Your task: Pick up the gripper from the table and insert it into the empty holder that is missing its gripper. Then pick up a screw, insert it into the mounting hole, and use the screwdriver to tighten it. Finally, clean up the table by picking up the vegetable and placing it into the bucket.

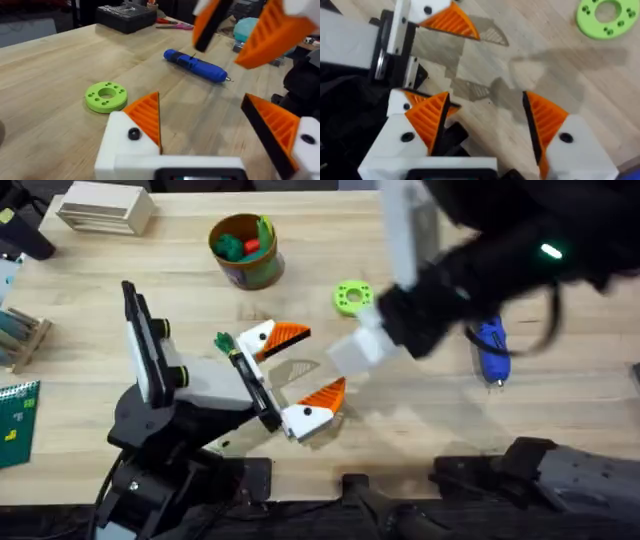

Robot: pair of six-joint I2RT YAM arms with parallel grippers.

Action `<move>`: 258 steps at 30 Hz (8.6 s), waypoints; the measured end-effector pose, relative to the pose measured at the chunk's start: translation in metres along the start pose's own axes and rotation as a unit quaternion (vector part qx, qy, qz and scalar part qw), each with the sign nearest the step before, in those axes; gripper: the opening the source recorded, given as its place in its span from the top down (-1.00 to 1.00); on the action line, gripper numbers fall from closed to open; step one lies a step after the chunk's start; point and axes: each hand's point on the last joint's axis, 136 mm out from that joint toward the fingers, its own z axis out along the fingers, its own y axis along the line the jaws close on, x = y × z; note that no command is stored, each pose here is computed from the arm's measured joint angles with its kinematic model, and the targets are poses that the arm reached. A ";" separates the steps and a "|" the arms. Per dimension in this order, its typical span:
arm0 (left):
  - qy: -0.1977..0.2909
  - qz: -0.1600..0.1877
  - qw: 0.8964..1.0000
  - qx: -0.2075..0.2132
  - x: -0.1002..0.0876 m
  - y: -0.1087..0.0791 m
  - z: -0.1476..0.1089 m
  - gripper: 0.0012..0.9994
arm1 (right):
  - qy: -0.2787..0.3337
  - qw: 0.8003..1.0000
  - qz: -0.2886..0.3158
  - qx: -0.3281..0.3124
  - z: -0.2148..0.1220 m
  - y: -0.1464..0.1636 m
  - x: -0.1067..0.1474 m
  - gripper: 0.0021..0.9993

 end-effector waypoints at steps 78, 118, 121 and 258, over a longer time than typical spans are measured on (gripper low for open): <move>0.000 0.004 1.000 0.000 0.000 0.000 0.000 0.98 | 0.110 0.940 0.255 0.199 0.021 -0.324 0.105 -0.81; 0.000 0.004 1.000 0.000 0.000 0.000 0.000 0.98 | 0.130 0.931 0.305 0.152 0.044 -0.341 0.132 0.94; 0.000 0.004 1.000 0.000 0.000 0.000 0.000 0.98 | 0.134 0.931 0.305 0.150 0.045 -0.339 0.133 0.94; 0.000 0.004 1.000 0.000 0.000 0.000 0.000 0.98 | -0.475 0.826 -0.240 -0.188 -0.069 0.094 -0.127 0.94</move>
